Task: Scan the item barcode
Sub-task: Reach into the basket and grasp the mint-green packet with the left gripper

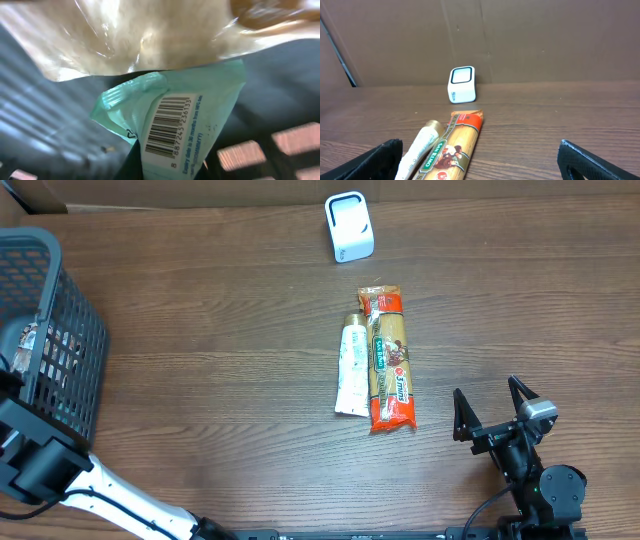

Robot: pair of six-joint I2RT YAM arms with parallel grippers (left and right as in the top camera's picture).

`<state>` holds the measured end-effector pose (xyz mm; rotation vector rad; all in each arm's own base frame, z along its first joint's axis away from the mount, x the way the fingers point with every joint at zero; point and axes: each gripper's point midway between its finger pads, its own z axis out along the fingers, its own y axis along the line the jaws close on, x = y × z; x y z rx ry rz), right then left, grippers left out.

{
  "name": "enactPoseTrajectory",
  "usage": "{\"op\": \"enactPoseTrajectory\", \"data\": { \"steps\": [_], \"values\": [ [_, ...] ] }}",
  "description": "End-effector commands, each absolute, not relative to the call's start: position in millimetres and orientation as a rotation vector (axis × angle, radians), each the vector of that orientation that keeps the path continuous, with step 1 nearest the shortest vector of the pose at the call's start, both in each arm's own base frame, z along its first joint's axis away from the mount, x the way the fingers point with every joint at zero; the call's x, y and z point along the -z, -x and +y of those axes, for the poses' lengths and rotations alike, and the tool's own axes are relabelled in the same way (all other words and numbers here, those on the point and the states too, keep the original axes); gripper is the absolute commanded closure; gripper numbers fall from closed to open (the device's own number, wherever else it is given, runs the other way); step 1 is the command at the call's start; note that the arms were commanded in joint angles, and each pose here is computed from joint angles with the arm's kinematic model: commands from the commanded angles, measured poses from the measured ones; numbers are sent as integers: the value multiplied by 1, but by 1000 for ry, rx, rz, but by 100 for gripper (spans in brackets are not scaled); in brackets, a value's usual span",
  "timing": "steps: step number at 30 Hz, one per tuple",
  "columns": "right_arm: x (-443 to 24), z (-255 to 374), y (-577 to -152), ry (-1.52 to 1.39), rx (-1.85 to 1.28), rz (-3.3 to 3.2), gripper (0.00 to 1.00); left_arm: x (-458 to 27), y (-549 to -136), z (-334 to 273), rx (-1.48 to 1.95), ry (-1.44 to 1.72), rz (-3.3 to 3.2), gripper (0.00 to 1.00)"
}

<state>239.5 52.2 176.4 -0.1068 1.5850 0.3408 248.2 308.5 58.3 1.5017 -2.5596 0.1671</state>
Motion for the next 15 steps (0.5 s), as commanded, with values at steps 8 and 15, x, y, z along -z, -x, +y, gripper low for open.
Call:
{"op": "enactPoseTrajectory", "data": {
  "steps": [8, 15],
  "values": [
    [-175, 52, -240, 104, -342, 1581, 0, -194, -292, 346, -65, -1648, -2895, 96],
    [-175, 52, -240, 104, -342, 1581, 0, -334, -315, 324, -63, -1675, -3387, 96]
  ]
}}
